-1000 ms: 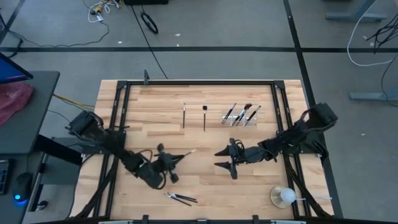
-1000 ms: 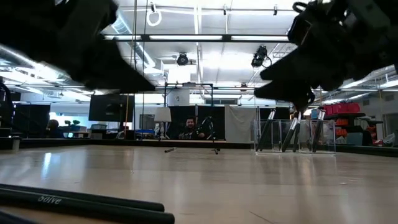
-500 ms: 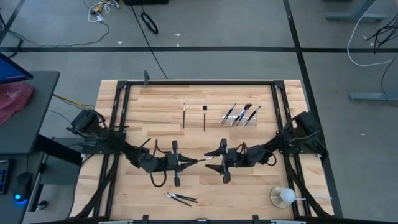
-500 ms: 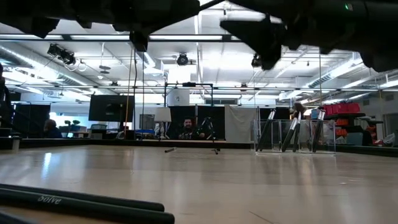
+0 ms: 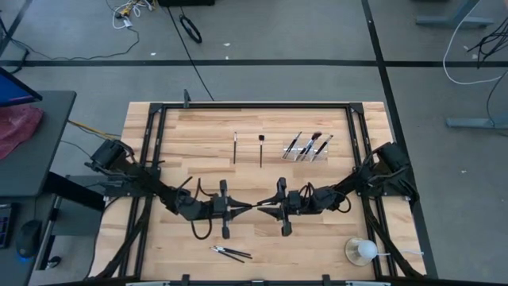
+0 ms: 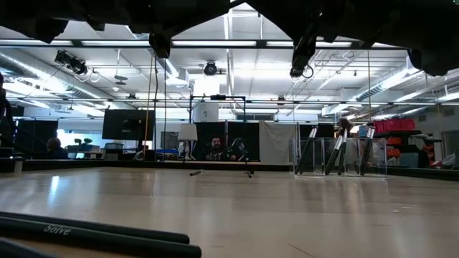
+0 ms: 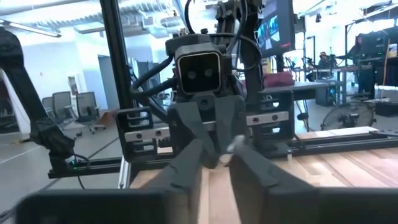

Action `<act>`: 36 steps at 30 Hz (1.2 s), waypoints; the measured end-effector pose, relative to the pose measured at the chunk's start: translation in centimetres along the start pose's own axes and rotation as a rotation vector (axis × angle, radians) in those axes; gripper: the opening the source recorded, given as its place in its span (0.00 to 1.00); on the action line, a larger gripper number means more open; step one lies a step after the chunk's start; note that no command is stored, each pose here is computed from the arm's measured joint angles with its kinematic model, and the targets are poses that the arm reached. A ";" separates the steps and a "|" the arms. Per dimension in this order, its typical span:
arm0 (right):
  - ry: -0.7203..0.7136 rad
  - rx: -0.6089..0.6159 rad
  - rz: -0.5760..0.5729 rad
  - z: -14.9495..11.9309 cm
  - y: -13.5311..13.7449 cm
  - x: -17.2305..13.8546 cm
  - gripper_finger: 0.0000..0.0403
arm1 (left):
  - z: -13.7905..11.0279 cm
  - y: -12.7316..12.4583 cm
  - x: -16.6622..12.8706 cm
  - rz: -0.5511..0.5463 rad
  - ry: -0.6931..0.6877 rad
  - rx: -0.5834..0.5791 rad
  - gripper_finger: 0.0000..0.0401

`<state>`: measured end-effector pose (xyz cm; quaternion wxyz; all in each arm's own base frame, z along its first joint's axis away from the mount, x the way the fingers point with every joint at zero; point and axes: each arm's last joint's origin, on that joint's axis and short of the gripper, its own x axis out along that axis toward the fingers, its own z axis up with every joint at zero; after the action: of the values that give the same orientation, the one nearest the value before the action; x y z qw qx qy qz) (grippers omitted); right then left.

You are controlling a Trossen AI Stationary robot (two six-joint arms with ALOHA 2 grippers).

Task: Put items in baskets/containers
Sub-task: Put the black eyeshadow brush into the transparent organizer

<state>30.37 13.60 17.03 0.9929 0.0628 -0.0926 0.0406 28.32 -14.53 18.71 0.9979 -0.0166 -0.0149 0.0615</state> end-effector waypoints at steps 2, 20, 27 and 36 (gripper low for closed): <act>0.001 -0.001 -0.003 0.0 0.0 0.0 0.11 | 0.0 0.0 0.0 -0.002 0.000 0.000 0.06; 0.454 -0.019 -0.448 9.4 -2.7 -7.2 0.02 | -1.5 1.0 0.5 0.054 0.128 -0.066 0.42; 0.505 0.093 -0.738 12.7 -8.1 -12.0 0.03 | -1.8 1.7 0.9 0.083 0.153 -0.110 0.47; 0.664 0.196 -0.848 12.4 -13.3 -12.8 0.03 | -1.8 2.0 1.0 0.095 0.152 -0.109 0.46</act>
<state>16.84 -2.10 25.18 0.8875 0.1706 0.2634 -0.3373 29.17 -12.50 16.85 0.9897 -0.0761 0.0584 0.1062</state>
